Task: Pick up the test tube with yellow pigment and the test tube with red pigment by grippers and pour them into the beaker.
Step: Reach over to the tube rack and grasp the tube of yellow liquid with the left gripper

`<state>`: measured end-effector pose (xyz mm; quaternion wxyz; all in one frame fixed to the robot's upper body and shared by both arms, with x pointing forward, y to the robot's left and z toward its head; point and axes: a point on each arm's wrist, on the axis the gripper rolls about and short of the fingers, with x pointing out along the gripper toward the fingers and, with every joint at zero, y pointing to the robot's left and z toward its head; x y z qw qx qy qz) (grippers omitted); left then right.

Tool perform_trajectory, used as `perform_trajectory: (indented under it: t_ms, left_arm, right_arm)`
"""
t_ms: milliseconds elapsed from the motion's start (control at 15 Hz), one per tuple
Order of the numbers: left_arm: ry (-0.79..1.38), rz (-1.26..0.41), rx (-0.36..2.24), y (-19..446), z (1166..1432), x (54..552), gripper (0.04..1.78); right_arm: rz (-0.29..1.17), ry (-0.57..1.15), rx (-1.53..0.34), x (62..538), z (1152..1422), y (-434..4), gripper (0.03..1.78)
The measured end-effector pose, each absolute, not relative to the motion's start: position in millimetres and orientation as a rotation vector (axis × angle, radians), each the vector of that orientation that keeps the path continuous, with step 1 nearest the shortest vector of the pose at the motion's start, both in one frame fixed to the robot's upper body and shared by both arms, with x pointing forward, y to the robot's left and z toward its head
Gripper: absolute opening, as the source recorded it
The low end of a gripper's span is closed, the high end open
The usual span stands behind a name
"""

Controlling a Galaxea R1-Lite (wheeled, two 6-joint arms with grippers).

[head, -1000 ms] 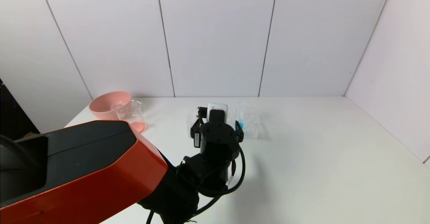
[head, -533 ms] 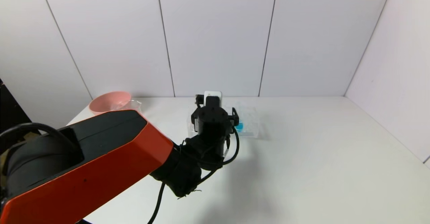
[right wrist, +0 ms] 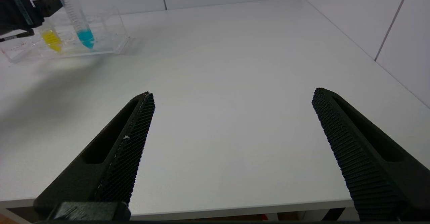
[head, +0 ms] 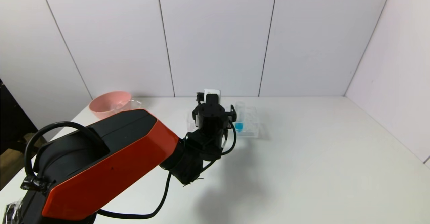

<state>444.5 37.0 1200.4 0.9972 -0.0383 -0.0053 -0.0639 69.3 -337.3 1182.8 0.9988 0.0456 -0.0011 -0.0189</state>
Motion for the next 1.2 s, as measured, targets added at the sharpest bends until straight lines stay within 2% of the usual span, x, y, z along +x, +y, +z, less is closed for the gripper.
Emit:
perform_trajectory:
  t_ms: [867, 1067, 1200]
  left_arm:
    - [0.000, -0.129, -0.069, 36.3, 1193.8, 450.7, 1.76]
    - [0.001, -0.129, -0.067, 35.9, 1191.6, 451.2, 1.59]
    - [0.003, -0.129, -0.066, 35.7, 1190.0, 451.4, 1.35]
  right_arm:
    - [-0.037, -0.003, 0.092, 69.3, 1182.8, -337.3, 1.71]
    - [-0.038, -0.003, 0.091, 69.3, 1182.8, -337.3, 1.71]
    - [-0.038, -0.003, 0.092, 69.3, 1182.8, -337.3, 1.71]
